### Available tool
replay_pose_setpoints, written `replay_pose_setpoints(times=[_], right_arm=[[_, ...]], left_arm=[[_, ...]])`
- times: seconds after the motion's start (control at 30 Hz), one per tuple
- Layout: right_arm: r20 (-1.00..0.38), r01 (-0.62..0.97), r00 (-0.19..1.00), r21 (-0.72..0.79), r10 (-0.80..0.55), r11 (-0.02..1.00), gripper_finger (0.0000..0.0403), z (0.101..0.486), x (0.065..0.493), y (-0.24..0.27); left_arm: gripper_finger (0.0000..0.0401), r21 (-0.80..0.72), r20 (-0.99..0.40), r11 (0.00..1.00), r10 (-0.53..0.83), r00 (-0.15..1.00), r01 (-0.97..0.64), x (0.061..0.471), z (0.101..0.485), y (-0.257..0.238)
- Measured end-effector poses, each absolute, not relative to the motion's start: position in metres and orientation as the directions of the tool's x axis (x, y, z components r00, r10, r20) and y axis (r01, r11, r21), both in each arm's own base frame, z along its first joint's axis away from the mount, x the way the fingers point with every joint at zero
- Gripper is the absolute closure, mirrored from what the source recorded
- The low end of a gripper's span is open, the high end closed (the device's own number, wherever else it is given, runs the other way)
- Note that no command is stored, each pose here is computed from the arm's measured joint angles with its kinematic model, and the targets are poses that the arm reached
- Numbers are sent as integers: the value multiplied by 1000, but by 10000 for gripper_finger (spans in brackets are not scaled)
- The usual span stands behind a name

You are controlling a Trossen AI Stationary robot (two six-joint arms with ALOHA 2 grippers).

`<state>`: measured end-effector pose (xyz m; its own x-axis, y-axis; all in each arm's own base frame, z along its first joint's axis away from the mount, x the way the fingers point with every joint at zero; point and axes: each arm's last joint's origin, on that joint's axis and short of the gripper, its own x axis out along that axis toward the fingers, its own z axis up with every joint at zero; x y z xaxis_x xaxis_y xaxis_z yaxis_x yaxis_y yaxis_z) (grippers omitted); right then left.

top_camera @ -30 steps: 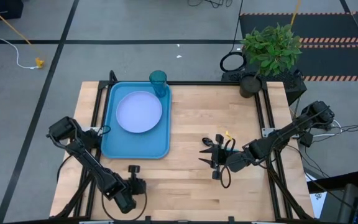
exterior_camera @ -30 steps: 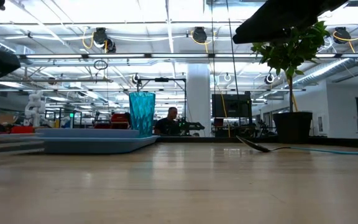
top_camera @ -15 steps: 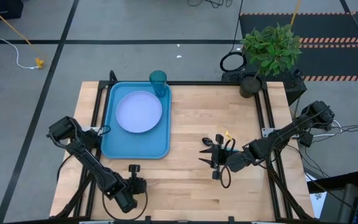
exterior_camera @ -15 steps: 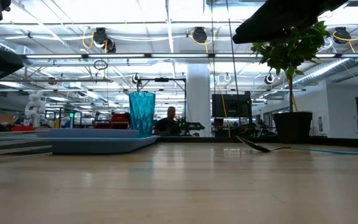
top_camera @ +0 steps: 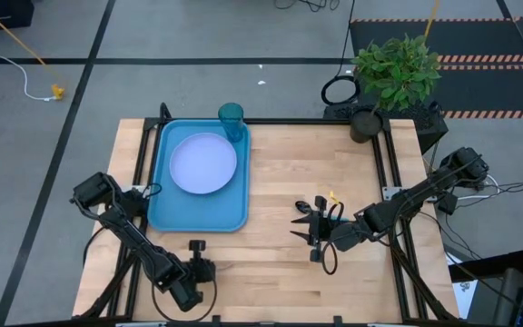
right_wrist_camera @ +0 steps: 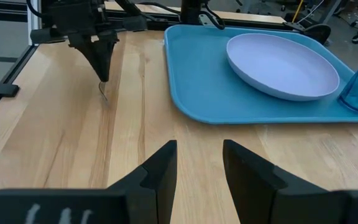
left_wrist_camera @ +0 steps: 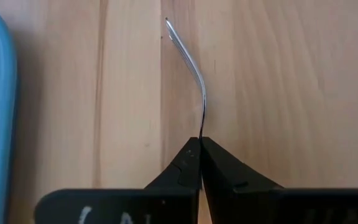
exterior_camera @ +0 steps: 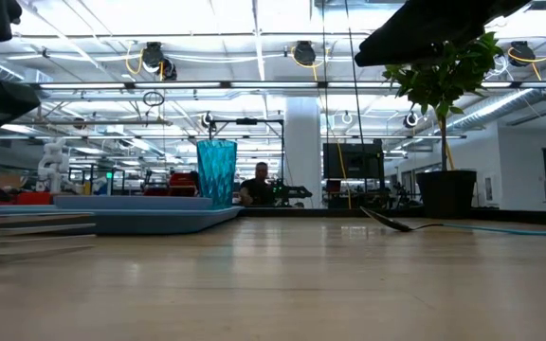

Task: Pick and place plate/cup/fork/spoon on tray
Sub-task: Put the yellow fork on the blue tray

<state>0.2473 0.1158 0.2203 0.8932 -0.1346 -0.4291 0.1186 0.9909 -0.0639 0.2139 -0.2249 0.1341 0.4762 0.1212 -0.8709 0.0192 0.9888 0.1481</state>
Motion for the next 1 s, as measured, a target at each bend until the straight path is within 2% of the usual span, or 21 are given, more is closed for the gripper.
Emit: replay_pose_setpoints(times=[0.17,0.43,0.57,0.7,0.87,1.0], right_arm=[[-429,119,893,-64,-135,991,282,220,247,116],[-429,119,893,-64,-135,991,282,220,247,116],[-429,118,893,-64,-134,991,282,220,247,116],[-429,116,893,-67,-134,991,282,220,247,116],[-430,115,893,-66,-132,991,282,220,247,116],[-430,114,893,-66,-132,991,282,220,247,116]], left_arm=[[379,117,-876,993,93,473,20,215,134,-227],[279,87,-879,996,89,468,-25,215,134,-227],[254,68,-877,997,75,475,-33,214,139,-226],[262,70,-889,997,77,451,-31,210,145,-223],[298,75,-908,997,76,412,-19,208,146,-220],[319,19,-920,1000,27,392,-25,211,144,-219]])
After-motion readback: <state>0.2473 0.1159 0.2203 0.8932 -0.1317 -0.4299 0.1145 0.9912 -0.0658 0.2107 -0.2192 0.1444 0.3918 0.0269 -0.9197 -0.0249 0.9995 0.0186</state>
